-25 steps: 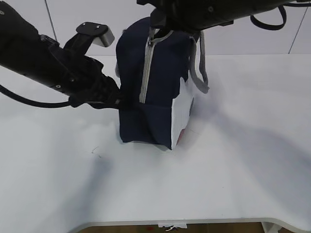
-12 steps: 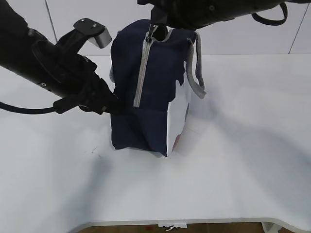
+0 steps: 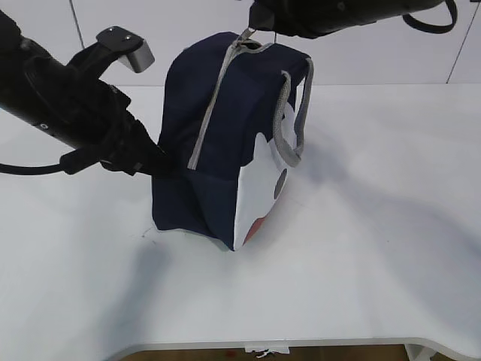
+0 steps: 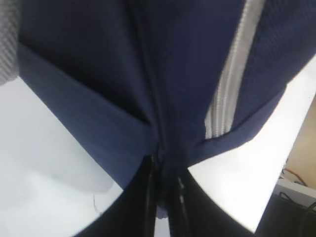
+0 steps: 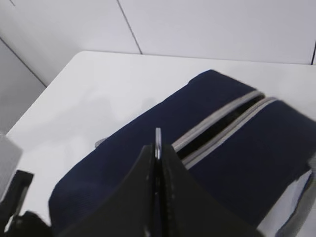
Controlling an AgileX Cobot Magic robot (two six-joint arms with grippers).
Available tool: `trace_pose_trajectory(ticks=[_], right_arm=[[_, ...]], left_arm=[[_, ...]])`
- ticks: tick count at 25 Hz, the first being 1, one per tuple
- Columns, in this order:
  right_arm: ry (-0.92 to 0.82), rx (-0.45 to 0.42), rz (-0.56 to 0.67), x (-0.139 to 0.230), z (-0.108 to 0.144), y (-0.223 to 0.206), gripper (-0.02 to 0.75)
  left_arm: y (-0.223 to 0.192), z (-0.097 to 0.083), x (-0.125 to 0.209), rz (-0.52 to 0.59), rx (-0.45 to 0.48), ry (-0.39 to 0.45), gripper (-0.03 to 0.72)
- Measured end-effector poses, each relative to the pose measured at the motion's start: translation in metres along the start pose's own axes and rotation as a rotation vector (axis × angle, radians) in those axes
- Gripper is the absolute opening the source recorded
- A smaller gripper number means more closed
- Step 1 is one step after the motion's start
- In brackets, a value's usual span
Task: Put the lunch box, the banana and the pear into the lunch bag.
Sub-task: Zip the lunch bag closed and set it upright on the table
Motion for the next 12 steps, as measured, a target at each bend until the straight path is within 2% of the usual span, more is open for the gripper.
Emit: trace_pose_trajectory(ticks=[12], right_arm=[[-0.044,0.093,-0.025,-0.012,-0.043,-0.017,0.001]], left_arm=[[0.023,-0.013,-0.001,0.016,0.016,-0.068,0.017]])
Point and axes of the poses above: a point on each arm's last joint axis where the gripper is mounted, y pointing back along that axis away from the gripper, z along the wrist's bending axis when the last joint is at zero, x = y × z, the point moved 4 cm from there along -y, pointing out along that axis toward the gripper, and after that the axes turned 4 degrees about -y, right-handed, at the moved point
